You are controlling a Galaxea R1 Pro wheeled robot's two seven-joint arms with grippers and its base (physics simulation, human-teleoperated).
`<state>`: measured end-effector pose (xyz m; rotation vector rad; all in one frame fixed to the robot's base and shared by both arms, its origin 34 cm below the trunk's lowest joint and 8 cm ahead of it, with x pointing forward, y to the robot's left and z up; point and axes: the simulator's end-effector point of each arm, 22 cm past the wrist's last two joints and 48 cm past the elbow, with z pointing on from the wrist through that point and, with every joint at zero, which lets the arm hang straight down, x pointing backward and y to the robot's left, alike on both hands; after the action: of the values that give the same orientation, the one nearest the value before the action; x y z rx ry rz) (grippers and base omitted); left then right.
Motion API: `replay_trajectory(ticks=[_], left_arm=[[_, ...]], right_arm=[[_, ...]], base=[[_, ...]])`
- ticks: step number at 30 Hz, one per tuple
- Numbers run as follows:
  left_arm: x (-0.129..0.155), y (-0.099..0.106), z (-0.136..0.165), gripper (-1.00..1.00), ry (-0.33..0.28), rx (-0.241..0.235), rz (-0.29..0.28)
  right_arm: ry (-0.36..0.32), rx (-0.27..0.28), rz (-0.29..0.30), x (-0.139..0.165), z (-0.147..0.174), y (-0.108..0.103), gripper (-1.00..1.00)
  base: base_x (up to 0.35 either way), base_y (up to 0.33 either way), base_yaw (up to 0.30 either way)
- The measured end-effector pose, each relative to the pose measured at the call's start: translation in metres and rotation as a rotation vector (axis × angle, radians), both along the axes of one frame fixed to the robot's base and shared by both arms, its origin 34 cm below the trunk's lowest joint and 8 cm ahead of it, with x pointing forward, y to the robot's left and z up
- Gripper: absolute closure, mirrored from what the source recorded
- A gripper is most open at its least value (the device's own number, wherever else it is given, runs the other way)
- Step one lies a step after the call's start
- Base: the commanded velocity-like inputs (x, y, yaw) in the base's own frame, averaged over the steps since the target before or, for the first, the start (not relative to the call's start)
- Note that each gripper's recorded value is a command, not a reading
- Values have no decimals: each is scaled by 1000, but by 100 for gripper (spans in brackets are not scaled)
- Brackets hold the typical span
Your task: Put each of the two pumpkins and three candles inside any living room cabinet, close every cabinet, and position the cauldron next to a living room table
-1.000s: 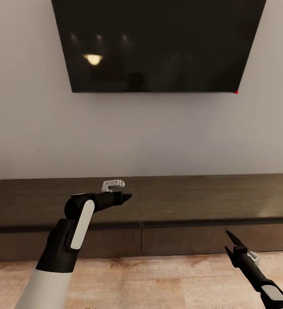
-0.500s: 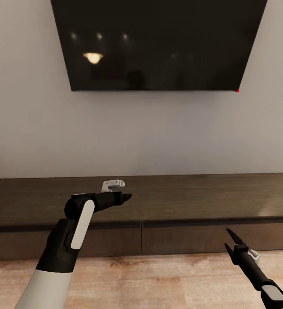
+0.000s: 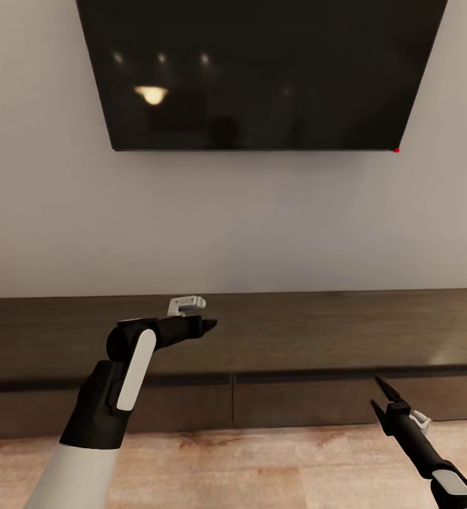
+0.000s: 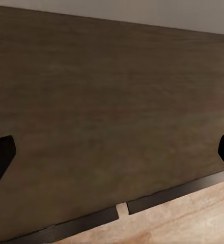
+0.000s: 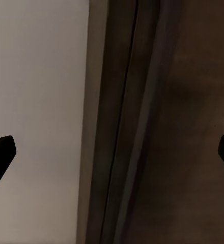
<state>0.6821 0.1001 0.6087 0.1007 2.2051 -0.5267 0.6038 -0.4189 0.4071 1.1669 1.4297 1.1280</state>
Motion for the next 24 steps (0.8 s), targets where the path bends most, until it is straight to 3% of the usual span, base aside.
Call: replay_trajectory(ticks=[24], left_arm=[[0, 0, 0, -100, 0, -1, -1]], right_arm=[[-2, 2, 0, 0, 0, 0, -100]], base=[[30, -21, 0]])
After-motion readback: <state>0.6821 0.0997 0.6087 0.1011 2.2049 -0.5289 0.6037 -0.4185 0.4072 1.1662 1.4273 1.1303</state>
